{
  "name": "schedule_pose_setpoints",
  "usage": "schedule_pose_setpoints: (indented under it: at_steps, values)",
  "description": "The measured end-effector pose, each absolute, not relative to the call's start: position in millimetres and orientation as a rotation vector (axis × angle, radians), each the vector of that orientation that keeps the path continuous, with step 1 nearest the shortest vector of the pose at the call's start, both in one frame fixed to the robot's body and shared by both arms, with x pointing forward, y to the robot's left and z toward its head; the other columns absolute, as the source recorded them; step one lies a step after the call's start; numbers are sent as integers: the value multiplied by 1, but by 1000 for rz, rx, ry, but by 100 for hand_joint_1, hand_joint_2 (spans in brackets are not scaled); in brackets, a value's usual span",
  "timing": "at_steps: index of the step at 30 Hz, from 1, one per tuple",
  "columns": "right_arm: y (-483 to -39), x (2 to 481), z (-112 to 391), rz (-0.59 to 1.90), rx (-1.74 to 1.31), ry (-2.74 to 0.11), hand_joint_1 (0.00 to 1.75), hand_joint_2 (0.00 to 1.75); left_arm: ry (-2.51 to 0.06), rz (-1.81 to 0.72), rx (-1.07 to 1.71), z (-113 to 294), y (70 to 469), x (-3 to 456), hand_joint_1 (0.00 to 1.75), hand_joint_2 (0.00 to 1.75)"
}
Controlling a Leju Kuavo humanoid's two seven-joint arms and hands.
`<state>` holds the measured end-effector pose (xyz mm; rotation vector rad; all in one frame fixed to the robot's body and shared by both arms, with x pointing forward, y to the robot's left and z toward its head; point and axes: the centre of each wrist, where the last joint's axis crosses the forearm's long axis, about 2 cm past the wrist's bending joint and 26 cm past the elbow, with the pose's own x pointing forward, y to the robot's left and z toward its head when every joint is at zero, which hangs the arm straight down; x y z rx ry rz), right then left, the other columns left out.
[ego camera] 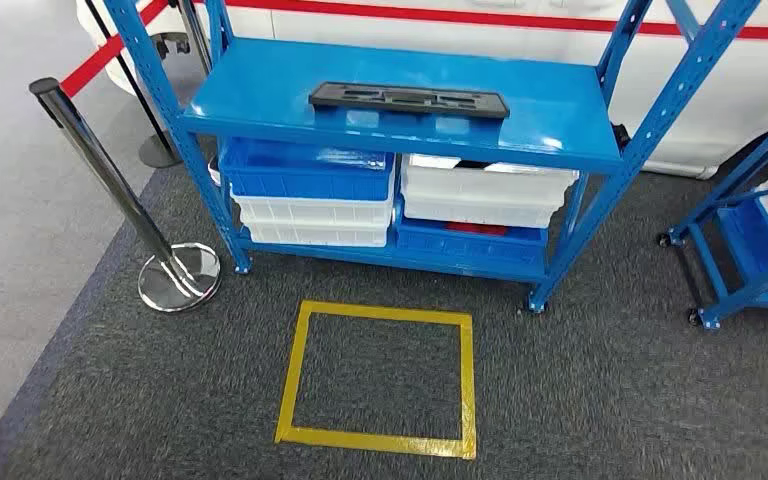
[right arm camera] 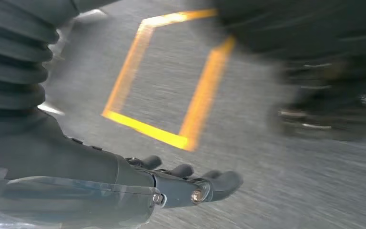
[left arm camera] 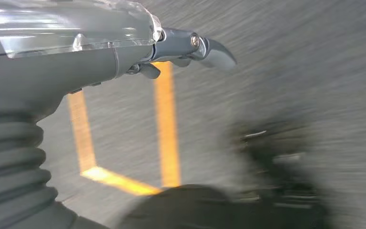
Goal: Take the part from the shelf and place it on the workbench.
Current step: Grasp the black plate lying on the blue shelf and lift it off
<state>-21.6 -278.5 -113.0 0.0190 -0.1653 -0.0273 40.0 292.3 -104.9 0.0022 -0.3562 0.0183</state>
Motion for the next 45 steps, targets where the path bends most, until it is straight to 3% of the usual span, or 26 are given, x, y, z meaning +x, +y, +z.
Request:
schedule_pose_setpoints:
  at_steps: [4,8,30,45]
  values:
    - [-284,-22,-113,-27,-1,-163,0,175,-382,4,21,-103,294,53,0,175]
    - [-295,-19,-113,-3,-38,-173,0,0,-379,-44,58,-103,298,56,0,0]
    - [-293,25,-112,173,-148,-280,0,0,-362,-311,153,-102,279,82,0,0]
    - [-292,164,-81,635,-317,-656,0,0,-339,-458,165,-101,264,92,0,0]
